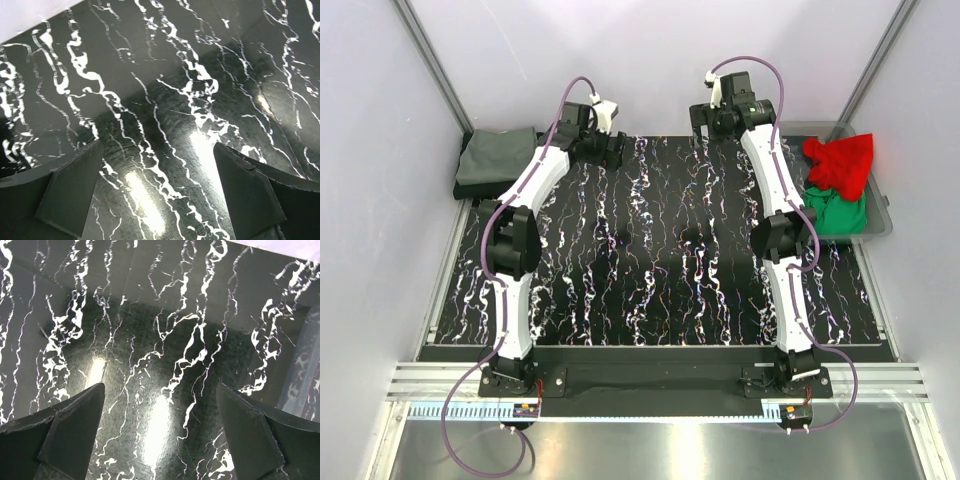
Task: Fold and stack the t-shirts
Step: Grab the tshirt from the pile
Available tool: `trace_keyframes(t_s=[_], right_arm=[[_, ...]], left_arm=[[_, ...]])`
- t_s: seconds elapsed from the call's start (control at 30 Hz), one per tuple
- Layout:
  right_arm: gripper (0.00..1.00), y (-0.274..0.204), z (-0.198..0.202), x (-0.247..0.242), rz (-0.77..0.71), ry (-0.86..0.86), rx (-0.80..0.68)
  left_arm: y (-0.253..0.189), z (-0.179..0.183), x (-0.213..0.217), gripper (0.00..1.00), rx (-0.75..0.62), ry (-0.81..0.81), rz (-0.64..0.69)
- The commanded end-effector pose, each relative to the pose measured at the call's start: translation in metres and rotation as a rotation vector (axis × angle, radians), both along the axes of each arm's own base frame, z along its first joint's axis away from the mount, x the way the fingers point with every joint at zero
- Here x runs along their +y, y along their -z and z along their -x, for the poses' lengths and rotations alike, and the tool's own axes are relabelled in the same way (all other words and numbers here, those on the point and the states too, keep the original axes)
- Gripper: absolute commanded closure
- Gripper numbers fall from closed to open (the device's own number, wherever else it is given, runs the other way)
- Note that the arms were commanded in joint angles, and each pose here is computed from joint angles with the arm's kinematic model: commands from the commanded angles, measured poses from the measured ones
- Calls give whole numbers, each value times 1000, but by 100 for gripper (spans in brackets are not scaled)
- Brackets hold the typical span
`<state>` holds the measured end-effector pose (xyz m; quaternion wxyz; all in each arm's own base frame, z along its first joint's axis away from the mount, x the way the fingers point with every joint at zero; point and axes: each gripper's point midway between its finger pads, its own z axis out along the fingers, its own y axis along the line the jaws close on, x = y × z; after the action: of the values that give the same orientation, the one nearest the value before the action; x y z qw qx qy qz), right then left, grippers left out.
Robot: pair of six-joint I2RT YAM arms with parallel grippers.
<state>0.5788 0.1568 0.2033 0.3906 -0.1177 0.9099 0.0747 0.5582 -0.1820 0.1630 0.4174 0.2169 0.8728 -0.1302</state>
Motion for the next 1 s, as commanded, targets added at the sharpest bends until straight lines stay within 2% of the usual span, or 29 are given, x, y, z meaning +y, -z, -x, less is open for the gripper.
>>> trace_keyframes(t_s=[0.0, 0.17, 0.27, 0.33, 0.47, 0.53, 0.6, 0.83, 0.97], right_arm=[[0, -46, 5, 11, -35, -79, -100], [0, -76, 10, 3, -29, -189, -172], [0, -95, 7, -25, -89, -112, -192], [0, -98, 3, -65, -132, -13, -178], [1, -75, 10, -135, -37, 109, -106], [9, -52, 21, -177, 30, 166, -35], [16, -34, 30, -198, 41, 191, 26], [25, -8, 45, -276, 107, 318, 97], [26, 17, 46, -310, 178, 369, 147]], left_arm=[[-42, 5, -19, 1, -94, 89, 54], [-36, 11, -32, 1, -60, 95, 97], [-30, 15, -36, 1, -30, 105, 125], [-26, 18, -37, 1, -15, 109, 131], [-15, 22, -30, 1, -5, 108, 76], [-10, 21, -25, 1, -9, 109, 23], [-8, 18, -22, 1, -11, 102, 1], [-5, 15, -21, 1, -11, 96, 4], [0, 17, -23, 1, 8, 99, 24]])
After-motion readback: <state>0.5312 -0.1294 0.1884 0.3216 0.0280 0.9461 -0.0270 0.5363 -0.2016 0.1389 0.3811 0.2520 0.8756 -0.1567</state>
